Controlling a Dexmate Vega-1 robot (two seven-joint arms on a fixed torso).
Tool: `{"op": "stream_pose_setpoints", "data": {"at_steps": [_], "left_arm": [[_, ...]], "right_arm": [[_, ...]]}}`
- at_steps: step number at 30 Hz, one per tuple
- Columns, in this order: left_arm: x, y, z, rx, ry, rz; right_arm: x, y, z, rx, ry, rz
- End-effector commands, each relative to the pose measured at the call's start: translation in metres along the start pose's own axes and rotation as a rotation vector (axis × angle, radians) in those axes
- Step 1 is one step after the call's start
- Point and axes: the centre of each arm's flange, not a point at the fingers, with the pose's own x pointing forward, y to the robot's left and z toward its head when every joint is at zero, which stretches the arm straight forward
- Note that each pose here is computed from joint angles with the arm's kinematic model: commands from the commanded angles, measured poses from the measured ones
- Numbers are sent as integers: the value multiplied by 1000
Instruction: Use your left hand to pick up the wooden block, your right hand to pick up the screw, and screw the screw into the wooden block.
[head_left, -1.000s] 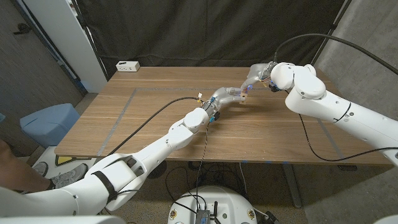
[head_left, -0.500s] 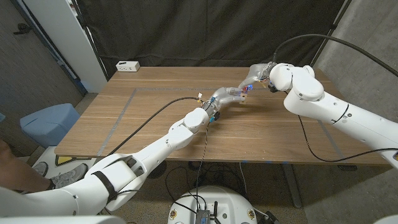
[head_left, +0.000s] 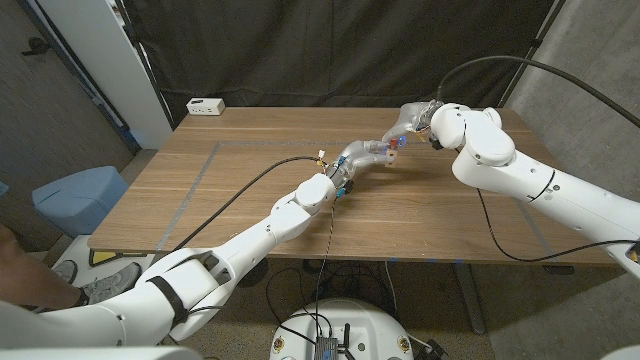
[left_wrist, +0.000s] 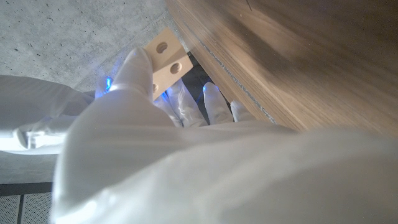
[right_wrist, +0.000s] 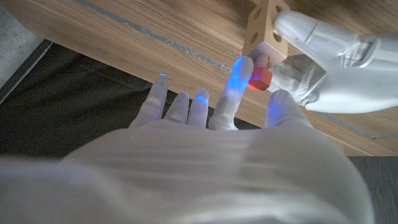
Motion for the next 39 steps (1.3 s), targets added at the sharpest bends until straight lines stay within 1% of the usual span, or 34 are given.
{"op": "stream_pose_setpoints", "data": {"at_steps": [1,15,28,34,39], "left_arm": [[-2,-1,0,-2,-2,5],[-4,-2,1,-3,-10,-2],[-5,-2,2,-4,-14,-11],[-5,-2,3,-1,-17,-13],[-6,-2,3,-1,-18,-15]], "right_arm": [[-4,-1,1,-22,11,10],[-14,-3,0,-54,38,50],[-16,-3,1,-65,44,86],[-18,-4,0,-62,33,92],[-20,-7,0,-54,2,103]]}}
